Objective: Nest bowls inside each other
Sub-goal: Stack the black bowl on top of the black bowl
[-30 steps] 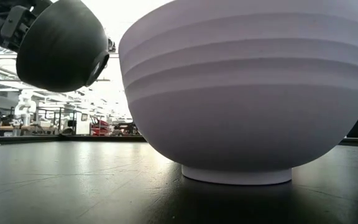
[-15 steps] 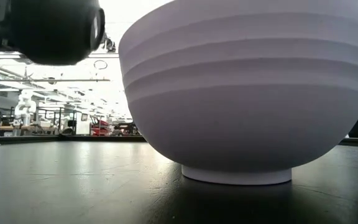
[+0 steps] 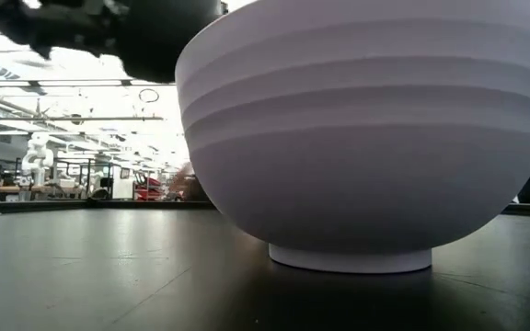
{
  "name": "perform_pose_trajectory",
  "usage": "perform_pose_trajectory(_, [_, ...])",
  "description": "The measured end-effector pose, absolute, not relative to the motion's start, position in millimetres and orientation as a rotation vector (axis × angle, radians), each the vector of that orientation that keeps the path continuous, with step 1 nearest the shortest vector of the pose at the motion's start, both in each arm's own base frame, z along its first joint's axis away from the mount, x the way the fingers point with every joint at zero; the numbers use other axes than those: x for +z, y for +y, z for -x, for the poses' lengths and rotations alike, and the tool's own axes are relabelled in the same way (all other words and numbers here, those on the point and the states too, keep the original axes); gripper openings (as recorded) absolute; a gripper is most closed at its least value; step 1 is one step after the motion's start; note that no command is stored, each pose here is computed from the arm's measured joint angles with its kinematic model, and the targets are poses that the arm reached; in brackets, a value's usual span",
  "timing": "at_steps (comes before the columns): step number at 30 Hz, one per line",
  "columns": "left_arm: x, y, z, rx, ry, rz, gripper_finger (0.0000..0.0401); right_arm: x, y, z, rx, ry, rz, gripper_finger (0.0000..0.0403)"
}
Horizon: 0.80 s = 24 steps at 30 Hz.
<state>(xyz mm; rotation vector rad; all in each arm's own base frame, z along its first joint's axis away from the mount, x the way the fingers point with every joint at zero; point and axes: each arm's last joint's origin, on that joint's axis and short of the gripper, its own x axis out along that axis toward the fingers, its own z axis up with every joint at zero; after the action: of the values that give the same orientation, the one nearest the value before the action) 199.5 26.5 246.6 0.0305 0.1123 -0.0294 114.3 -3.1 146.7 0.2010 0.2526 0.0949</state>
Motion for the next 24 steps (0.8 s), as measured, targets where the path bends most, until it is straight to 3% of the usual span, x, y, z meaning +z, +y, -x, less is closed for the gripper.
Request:
perform_pose_trajectory(12, [304,74,-289,-0.104,0.422,0.116,0.0004,145,-3,-114,0.089,0.27,-0.204,0.0157])
perform_pose_trajectory(24, [303,68,-358,-0.191,0.67,0.167,0.0006,144,-3,-114,0.088,0.281,-0.199,0.0157])
